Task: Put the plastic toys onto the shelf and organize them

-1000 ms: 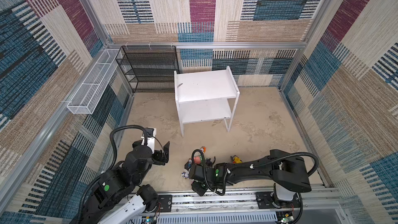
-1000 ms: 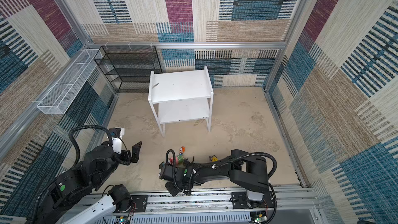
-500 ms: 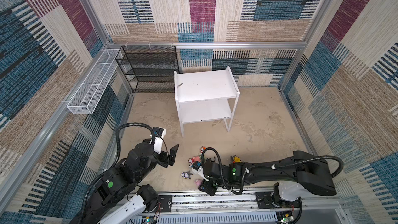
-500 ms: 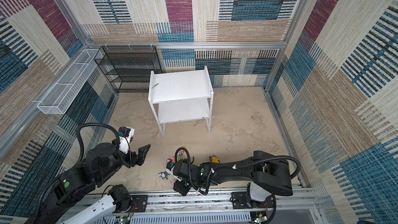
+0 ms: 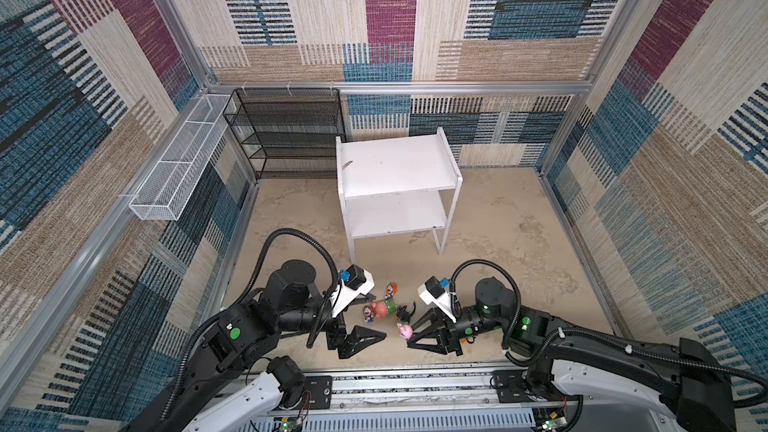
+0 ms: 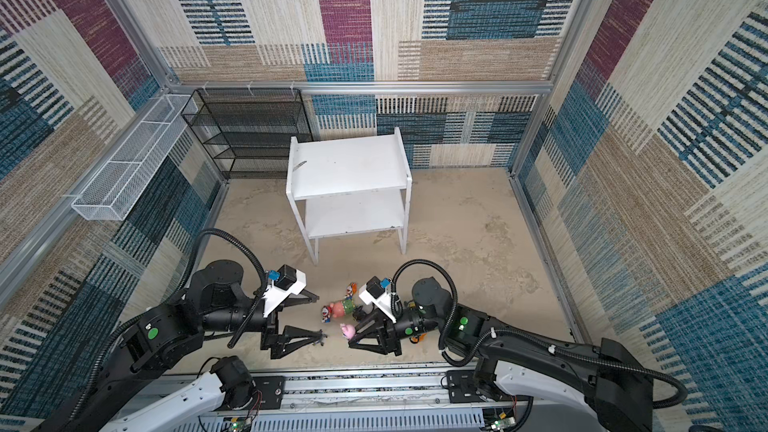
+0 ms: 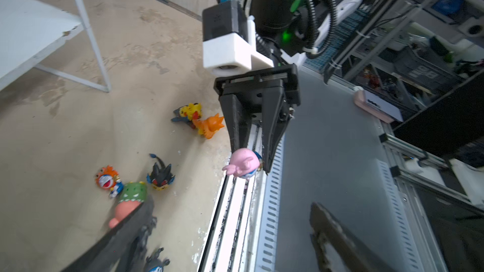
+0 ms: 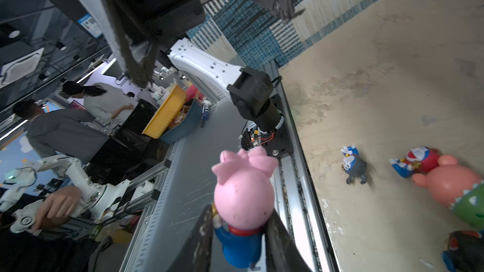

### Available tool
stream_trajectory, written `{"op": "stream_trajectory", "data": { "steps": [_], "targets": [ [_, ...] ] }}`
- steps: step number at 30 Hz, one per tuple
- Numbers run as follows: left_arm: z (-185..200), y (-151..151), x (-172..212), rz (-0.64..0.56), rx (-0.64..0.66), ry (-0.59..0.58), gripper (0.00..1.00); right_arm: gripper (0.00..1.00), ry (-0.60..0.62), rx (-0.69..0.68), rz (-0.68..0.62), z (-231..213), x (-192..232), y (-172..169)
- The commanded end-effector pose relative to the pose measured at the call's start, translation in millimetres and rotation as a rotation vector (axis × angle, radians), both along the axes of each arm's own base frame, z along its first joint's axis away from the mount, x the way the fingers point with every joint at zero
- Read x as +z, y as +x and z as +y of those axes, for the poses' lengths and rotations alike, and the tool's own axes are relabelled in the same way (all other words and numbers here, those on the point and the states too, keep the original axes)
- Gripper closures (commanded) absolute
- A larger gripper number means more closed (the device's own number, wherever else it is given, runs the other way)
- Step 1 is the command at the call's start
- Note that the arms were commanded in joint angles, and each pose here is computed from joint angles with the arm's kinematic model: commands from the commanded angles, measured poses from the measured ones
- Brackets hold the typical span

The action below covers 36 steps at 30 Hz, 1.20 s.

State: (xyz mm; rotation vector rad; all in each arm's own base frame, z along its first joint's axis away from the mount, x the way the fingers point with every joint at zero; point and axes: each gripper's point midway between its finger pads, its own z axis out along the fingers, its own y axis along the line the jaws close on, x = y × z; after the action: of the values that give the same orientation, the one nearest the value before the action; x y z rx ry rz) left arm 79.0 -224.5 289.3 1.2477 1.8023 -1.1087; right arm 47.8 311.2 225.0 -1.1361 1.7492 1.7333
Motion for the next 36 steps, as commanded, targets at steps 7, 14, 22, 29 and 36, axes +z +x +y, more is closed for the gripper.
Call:
{"op": "stream_trajectory", "data": {
  "steps": [7,14,22,29,36],
  "targets": [
    [-16,-33,9,-0.113,-0.276,-0.052,0.16,0.68,0.122,0.186,0.038,-17,34,-33],
    [-36,-35,-13,-0.252,-0.303,0.061,0.28,0.68,0.134,0.218,0.044,-14,36,-35],
    [-49,-30,-12,-0.349,-0.285,0.073,0.30,0.69,0.138,0.265,0.048,-9,36,-36],
    [-56,-44,-11,-0.340,-0.376,0.053,0.49,0.69,0.142,0.292,0.052,-8,36,-38],
    [-54,-50,-16,-0.315,-0.407,0.074,0.70,0.69,0.143,0.296,0.047,-8,37,-38]
  ]
}}
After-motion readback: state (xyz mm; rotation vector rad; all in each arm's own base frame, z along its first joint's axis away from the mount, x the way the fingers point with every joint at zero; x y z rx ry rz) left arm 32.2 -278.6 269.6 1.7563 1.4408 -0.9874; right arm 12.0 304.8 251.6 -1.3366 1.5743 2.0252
